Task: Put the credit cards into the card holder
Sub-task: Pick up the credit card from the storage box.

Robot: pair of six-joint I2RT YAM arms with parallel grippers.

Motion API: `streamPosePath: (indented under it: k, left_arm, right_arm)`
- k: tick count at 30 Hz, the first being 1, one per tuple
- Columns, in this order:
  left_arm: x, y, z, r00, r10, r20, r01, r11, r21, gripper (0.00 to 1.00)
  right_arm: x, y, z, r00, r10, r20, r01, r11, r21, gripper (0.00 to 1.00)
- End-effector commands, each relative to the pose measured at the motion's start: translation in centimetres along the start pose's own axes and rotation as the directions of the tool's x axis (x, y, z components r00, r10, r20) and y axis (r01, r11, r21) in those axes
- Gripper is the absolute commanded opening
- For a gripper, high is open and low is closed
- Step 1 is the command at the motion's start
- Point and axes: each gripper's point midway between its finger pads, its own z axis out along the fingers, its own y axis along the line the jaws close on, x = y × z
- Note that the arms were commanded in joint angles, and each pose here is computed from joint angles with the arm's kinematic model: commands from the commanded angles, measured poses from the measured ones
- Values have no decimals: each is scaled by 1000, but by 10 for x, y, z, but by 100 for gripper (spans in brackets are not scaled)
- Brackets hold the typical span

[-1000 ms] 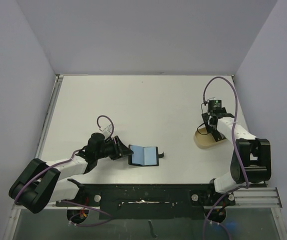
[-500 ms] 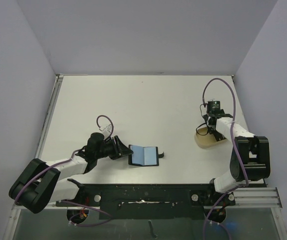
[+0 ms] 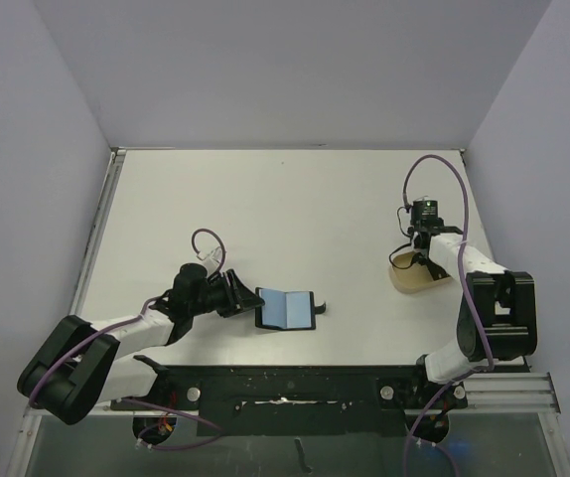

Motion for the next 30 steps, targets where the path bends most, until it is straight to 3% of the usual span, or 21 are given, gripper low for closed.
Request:
streamPosePath:
  k: [1,7,12,23,30]
  left_arm:
    - [-15,-23,-2,998,49,42,-52,996,76,34]
    - [-13,-22,-3,998,47,41,-50,996,75,34]
    - [-13,-22,-3,998,46,43,-49,996,74,34]
    - [-13,-20,-3,998,46,41,-49,997,67,33]
    - [-15,-16,-5,997,53,56,-55,998,38,33]
  right_arm:
    - [-16,-25,-11,997,39,60,-44,995,86,32]
    - [-18,-28,-14,996,48,71,-54,994,91,26]
    - [-20,-27,-17,996,46,74,-53,995,84,15]
    - [-34,24,-56,992,4,126,8,995,-97,0]
    - [-42,32,-97,984,32,174,-8,990,-137,0]
